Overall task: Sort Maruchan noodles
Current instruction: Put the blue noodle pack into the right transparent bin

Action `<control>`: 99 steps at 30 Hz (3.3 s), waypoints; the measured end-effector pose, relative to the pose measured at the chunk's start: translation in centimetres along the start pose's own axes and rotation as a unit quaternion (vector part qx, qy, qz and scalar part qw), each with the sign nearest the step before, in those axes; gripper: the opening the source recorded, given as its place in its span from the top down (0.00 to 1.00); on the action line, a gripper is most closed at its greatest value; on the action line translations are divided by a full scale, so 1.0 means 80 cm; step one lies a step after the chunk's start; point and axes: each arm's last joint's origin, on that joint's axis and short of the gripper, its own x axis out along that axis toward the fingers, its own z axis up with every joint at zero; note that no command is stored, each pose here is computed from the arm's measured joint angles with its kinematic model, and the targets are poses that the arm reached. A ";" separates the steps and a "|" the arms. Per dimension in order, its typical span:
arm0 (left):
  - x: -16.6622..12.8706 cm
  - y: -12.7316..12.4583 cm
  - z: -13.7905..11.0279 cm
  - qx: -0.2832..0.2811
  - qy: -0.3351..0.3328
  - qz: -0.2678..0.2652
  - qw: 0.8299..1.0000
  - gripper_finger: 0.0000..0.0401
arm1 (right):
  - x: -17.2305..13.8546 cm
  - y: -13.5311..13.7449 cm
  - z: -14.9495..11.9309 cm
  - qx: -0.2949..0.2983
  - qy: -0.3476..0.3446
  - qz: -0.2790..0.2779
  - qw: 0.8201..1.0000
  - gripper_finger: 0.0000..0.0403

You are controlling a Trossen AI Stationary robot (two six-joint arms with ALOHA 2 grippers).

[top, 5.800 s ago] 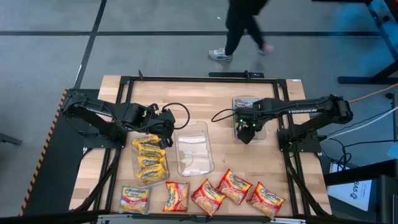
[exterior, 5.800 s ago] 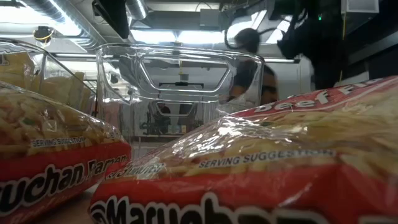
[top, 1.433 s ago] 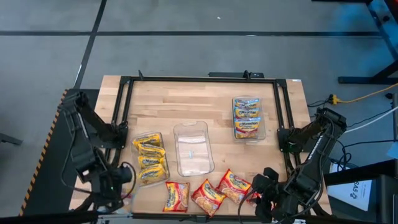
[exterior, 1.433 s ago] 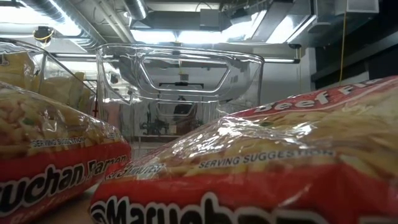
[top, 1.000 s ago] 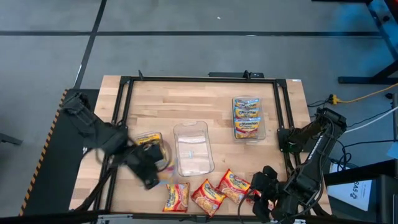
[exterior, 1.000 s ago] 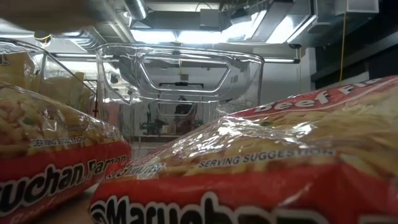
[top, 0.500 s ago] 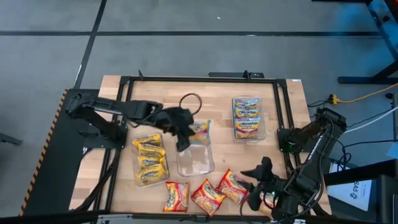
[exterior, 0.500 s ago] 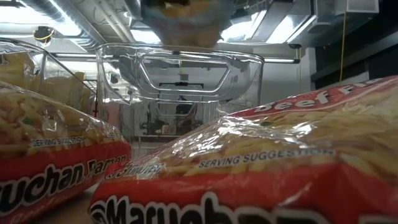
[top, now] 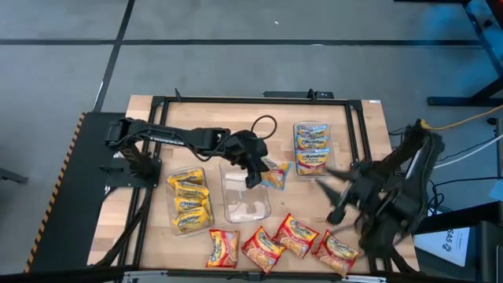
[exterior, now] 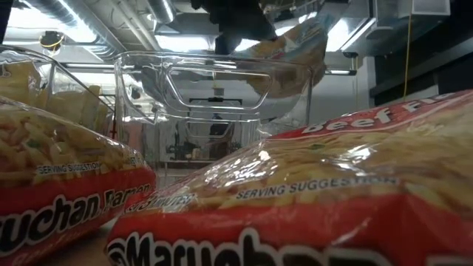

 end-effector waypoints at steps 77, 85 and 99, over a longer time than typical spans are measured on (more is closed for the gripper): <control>0.062 -0.043 0.148 0.148 -0.168 0.017 0.974 1.00 | 0.041 -0.198 -0.090 0.474 0.158 0.050 0.865 0.55; 0.064 -0.046 0.141 0.149 -0.147 0.021 0.978 1.00 | 0.066 -0.201 -0.085 0.447 0.178 0.068 0.874 0.57; 0.067 -0.039 0.135 0.145 -0.117 0.047 0.981 1.00 | 0.073 -0.211 -0.085 0.398 0.182 0.067 0.896 0.98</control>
